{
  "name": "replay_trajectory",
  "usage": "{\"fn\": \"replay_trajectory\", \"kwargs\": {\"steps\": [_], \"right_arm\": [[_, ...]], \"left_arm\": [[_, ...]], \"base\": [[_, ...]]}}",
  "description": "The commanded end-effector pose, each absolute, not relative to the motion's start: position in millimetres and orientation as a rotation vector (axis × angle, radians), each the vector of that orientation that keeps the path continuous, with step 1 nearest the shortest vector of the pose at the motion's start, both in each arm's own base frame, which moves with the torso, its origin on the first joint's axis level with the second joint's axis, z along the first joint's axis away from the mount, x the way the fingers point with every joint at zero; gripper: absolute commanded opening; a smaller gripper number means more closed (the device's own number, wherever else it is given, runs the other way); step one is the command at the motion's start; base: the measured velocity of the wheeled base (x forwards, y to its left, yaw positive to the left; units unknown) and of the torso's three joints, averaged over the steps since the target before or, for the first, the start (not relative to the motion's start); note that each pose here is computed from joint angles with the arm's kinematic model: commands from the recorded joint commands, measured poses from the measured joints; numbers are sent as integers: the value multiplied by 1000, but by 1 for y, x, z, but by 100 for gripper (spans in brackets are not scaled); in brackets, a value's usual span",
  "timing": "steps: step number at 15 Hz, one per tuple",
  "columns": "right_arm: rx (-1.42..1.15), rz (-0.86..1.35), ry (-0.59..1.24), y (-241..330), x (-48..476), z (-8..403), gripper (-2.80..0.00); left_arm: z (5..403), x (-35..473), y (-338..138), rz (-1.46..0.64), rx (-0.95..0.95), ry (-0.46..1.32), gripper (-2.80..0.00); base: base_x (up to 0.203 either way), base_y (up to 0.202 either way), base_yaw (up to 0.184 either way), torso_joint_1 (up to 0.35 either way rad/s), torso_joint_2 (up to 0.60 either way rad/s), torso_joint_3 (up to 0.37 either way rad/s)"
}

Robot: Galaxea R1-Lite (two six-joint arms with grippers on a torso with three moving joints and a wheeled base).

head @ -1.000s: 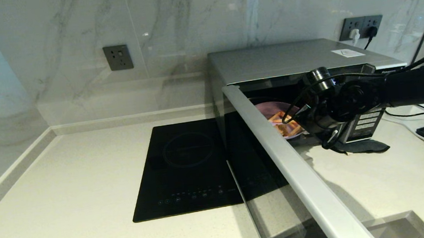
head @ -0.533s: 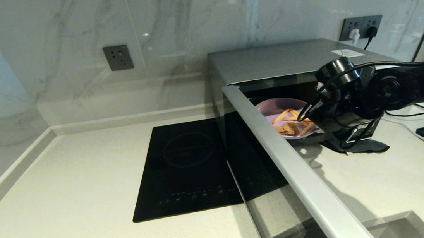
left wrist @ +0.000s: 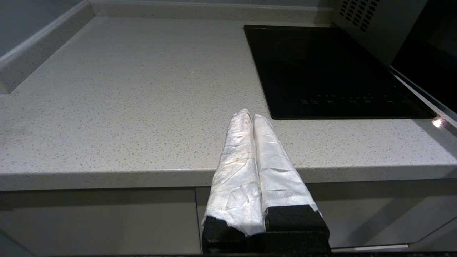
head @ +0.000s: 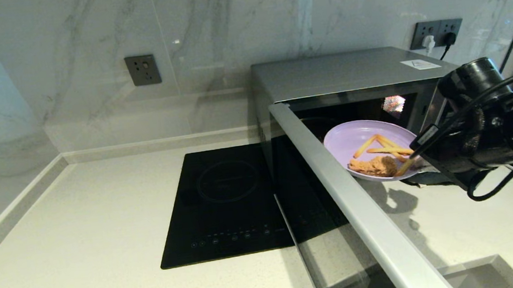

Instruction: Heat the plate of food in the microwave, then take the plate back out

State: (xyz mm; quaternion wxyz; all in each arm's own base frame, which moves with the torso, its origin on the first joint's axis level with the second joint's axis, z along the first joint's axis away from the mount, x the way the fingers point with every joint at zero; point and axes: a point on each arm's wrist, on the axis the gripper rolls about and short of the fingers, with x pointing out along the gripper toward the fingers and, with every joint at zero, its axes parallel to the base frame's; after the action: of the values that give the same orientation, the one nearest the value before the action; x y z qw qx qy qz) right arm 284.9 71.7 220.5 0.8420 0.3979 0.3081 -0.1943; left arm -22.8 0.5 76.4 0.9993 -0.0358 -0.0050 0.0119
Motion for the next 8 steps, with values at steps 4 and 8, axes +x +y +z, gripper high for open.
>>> {"fn": "replay_trajectory", "kwargs": {"steps": [4, 8], "right_arm": [[841, -447, 608, 52, 228, 243, -280], [821, -579, 568, 12, 216, 249, -280]], "left_arm": [[76, -23, 0, 24, -72, -9, -280], [76, -23, 0, 24, -72, -9, -280]], "base": [[0, 0, 0, 0, 0, 0], [0, 0, 0, 0, 0, 0]]}}
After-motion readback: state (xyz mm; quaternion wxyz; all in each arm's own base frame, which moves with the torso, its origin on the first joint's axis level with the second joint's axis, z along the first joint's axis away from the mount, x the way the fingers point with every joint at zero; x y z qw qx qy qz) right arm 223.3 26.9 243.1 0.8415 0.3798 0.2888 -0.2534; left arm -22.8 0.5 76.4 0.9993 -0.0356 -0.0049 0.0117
